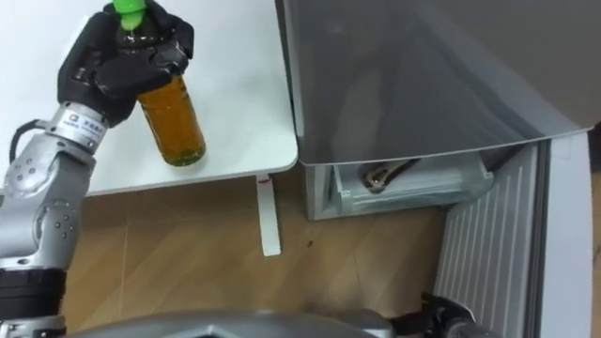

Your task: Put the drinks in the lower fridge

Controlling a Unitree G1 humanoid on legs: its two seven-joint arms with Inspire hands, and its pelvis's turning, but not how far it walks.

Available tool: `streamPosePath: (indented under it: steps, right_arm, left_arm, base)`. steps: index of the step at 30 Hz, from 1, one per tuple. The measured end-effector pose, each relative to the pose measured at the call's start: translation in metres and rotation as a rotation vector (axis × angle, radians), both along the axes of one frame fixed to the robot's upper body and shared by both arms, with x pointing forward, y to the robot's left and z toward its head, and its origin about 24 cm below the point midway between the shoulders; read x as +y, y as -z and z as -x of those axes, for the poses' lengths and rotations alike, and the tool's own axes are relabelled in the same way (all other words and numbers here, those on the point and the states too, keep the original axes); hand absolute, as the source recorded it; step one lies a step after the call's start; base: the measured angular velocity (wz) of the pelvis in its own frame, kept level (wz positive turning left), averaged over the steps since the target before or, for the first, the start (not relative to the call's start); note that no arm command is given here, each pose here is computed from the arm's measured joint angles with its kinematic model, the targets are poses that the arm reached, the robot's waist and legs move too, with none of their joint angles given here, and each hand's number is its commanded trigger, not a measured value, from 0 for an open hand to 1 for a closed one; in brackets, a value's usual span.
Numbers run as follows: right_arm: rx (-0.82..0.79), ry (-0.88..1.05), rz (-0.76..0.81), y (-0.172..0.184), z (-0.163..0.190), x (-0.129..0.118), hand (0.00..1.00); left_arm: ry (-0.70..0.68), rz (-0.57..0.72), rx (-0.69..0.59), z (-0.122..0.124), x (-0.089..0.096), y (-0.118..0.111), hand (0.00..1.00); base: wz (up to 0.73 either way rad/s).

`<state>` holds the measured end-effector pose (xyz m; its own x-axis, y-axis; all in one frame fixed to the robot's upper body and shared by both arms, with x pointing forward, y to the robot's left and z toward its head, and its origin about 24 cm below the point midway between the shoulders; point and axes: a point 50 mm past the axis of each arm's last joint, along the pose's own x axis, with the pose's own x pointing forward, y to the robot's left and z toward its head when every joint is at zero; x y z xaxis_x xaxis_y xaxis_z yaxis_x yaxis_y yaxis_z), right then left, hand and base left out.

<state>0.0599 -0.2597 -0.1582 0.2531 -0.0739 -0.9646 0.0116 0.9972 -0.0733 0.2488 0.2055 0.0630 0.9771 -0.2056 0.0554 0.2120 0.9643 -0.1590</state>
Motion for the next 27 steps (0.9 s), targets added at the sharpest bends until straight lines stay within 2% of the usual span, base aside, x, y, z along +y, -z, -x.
streamPosePath:
  steps: [4,6,12,27]
  right_arm:
    - [-0.049,-0.051,-0.009,-0.002,-0.013,0.006,0.00]
    - [-0.134,-0.073,-0.064,-0.004,-0.031,0.022,0.00]
    - [-0.224,-0.120,-0.183,-0.006,-0.055,0.052,0.00]
    - [-0.503,-0.288,-0.374,-0.044,-0.106,0.076,0.00]
  left_arm:
    - [-0.032,0.005,0.003,0.004,0.001,0.001,1.00]
    - [-0.034,0.012,0.015,0.009,-0.002,0.005,1.00]
    - [-0.028,0.014,0.080,0.020,-0.008,0.020,1.00]
    - [-0.035,0.017,0.090,0.023,-0.008,0.022,1.00]
  base:
    - [0.02]
    - [0.11]
    - [0.13]
    - [0.04]
